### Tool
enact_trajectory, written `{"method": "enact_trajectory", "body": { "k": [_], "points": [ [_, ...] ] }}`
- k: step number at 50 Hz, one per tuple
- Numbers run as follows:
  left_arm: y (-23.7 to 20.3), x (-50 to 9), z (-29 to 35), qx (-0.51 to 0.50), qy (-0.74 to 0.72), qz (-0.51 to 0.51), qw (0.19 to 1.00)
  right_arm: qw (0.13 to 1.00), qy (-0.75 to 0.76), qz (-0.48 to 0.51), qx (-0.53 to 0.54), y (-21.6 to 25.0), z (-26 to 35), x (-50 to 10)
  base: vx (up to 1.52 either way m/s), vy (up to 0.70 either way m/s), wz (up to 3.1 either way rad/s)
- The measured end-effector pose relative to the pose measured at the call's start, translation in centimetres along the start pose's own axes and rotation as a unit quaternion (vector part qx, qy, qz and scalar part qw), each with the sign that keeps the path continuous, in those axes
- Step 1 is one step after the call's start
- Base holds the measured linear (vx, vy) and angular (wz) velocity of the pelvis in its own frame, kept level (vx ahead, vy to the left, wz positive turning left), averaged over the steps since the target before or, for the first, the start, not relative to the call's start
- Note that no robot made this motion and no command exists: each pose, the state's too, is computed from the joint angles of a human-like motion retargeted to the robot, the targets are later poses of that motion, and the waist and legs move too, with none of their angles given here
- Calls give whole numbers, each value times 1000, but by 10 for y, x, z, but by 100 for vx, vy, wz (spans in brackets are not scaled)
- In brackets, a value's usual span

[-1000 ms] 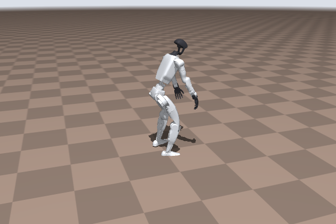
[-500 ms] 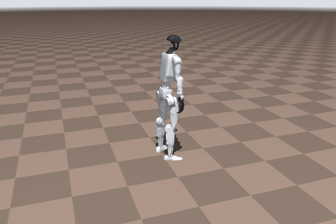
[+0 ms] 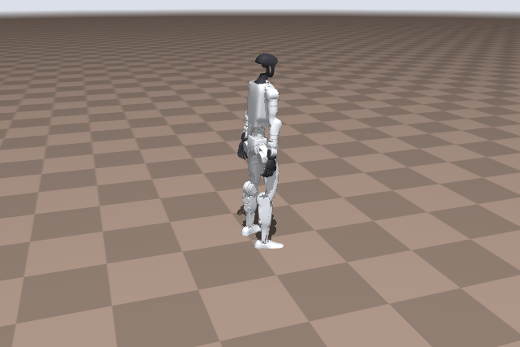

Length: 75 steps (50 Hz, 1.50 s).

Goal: Upper body actions

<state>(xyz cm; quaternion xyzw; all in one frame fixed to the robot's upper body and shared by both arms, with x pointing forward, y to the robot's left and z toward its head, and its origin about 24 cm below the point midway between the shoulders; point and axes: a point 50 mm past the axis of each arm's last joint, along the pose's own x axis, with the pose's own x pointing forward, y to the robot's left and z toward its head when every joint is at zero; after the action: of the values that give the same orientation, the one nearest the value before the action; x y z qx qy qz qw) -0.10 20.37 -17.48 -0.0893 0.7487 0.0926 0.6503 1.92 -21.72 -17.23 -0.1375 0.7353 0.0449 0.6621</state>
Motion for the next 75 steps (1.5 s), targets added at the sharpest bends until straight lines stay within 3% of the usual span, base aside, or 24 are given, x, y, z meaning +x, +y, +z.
{"method": "enact_trajectory", "body": {
  "k": [7,13,20,27,33,41,48,53,63,68,72,75],
  "points": [
    [-13,-14,67,73,-88,-7,993,985,-109,29,-131,8,88,-17,-8,3,-14],
    [-33,-37,129,127,-195,-9,973,960,-228,72,-144,25,156,-44,-12,-2,5],
    [-49,-91,211,204,-326,26,923,920,-362,31,-148,12,230,-94,-29,-12,30],
    [-56,-141,261,254,-389,55,884,899,-399,-23,-177,-19,265,-130,-16,-3,10],
    [-57,-142,262,239,-395,55,885,895,-414,-40,-162,-24,269,-134,-2,1,-2],
    [-41,-109,231,233,-330,48,914,913,-370,-33,-170,-26,241,-108,3,1,3],
    [-26,-72,186,225,-265,34,937,941,-296,-38,-158,-29,176,-59,24,13,20],
    [-10,-39,129,228,-181,24,956,973,-185,-29,-133,-24,94,-20,40,24,-10],
    [-11,3,-40,85,86,-45,992,992,46,-19,-112,-9,-37,2,16,24,-41],
    [-4,3,-79,165,142,-42,975,994,86,14,-59,8,-63,2,3,10,9],
    [9,4,-73,240,124,-2,963,995,84,44,-6,24,-69,2,0,-1,23],
    [16,4,-63,238,101,13,966,994,87,59,0,31,-71,2,7,-7,17]
  ]
}}
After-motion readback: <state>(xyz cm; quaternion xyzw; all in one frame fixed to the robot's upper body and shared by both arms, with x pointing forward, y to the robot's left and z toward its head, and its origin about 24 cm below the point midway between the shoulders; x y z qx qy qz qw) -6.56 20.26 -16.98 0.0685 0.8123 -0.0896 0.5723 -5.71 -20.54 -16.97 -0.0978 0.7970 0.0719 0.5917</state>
